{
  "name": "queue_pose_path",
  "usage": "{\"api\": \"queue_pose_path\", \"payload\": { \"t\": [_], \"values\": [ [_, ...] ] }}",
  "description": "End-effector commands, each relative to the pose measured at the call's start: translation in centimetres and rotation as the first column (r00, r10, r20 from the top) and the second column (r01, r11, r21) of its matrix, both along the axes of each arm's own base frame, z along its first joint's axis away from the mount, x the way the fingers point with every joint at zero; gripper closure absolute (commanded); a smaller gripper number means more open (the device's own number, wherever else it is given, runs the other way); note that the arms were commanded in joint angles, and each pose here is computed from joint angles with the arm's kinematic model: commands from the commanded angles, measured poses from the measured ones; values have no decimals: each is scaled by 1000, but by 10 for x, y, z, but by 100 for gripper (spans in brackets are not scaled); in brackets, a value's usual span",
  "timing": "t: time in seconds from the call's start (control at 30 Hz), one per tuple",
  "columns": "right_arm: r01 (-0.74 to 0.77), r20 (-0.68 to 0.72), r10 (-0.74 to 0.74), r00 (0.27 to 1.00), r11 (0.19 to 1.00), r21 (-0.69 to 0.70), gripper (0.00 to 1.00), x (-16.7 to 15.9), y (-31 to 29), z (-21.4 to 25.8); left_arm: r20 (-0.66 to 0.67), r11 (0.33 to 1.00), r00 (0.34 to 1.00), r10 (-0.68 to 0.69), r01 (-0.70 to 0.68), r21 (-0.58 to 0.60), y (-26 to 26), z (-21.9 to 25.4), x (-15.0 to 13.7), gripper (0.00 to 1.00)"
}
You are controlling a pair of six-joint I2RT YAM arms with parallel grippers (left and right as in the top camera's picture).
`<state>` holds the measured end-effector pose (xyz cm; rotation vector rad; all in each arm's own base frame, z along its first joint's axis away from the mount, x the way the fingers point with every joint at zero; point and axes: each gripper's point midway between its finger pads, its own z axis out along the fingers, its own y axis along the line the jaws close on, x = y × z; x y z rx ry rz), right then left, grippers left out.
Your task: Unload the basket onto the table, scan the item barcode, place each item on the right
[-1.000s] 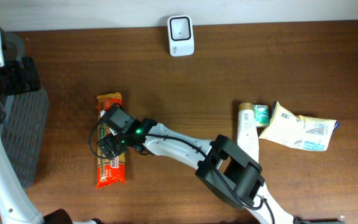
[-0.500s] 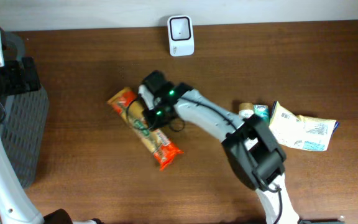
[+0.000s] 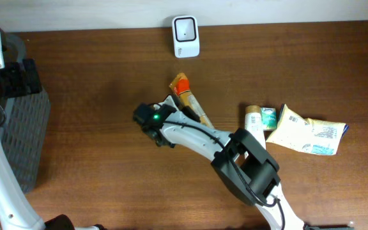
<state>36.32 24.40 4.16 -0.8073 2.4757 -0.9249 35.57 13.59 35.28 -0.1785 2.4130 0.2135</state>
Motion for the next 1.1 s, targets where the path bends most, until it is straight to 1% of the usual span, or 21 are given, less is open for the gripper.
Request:
{"api": "queue_pose_path", "payload": {
  "t": [0.0,0.03,0.07,0.1,0.17,0.2,0.23,0.27,0.3,0.33,0.4,0.5,0.67,0.77,0.83,0.87,0.93,0.97,1.0,1.03,1.07],
  "values": [
    [-111,-153,131,980,985,135,96,-49,59,-26,1,1000,1000,-9,9,3,1,1,0,1],
    [-165,-207,201,958,970,179,81,-66,79,-28,1,1000,1000,-9,9,3,1,1,0,1],
    [-183,-229,235,945,957,227,53,-76,95,-24,1,1000,1000,-9,9,3,1,1,0,1],
    [-182,-236,250,939,943,278,39,-78,107,-14,1,1000,1000,-9,9,3,1,1,0,1],
    [-125,-281,280,918,877,464,36,-62,124,30,1,1000,1000,-9,9,3,1,1,0,1],
    [-97,-300,288,909,849,519,36,-53,123,46,1,1000,1000,-9,9,3,1,1,0,1],
    [-40,-338,295,894,802,596,36,-35,111,71,1,1000,1000,-9,9,3,1,1,0,1],
    [-2,-367,309,877,768,641,35,-21,97,81,1,1000,1000,-9,9,3,1,1,0,1],
    [45,-405,330,853,726,686,31,-10,80,84,1,1000,1000,-9,9,3,1,1,0,1],
    [109,-459,376,805,665,738,31,-4,60,83,1,1000,1000,-9,9,3,1,1,0,1],
    [183,-499,472,726,568,803,30,-3,37,73,1,1000,1000,-9,9,3,1,1,0,1],
    [226,-558,497,665,578,784,28,-17,14,35,1,1000,1000,-9,9,3,1,1,0,1],
    [259,-587,480,652,587,767,28,-30,8,-6,1,1000,1000,-9,9,3,1,1,0,1],
    [323,-599,409,689,566,758,32,-25,15,-17,1,1000,1000,-9,9,3,1,1,0,1],
    [359,-614,369,697,562,745,32,-31,23,-33,1,1000,1000,-9,9,3,1,1,0,1],
    [374,-621,352,700,560,739,35,-33,25,-38,1,1000,1000,-9,9,3,1,1,0,1],
    [378,-619,345,705,556,740,45,-33,27,-41,1,1000,1000,-9,9,3,1,1,0,1],
    [369,-609,349,712,552,748,52,-31,28,-41,1,1000,1000,-9,9,3,1,1,0,1],
    [366,-605,350,715,550,751,62,-30,29,-41,1,1000,1000,-9,9,3,1,1,0,1],
    [355,-591,355,725,543,761,96,-26,30,-40,1,1000,1000,-9,9,3,1,1,0,1],
    [343,-580,357,732,542,767,96,-22,30,-39,1,1000,1000,-9,9,3,1,1,0,1]
  ]
}}
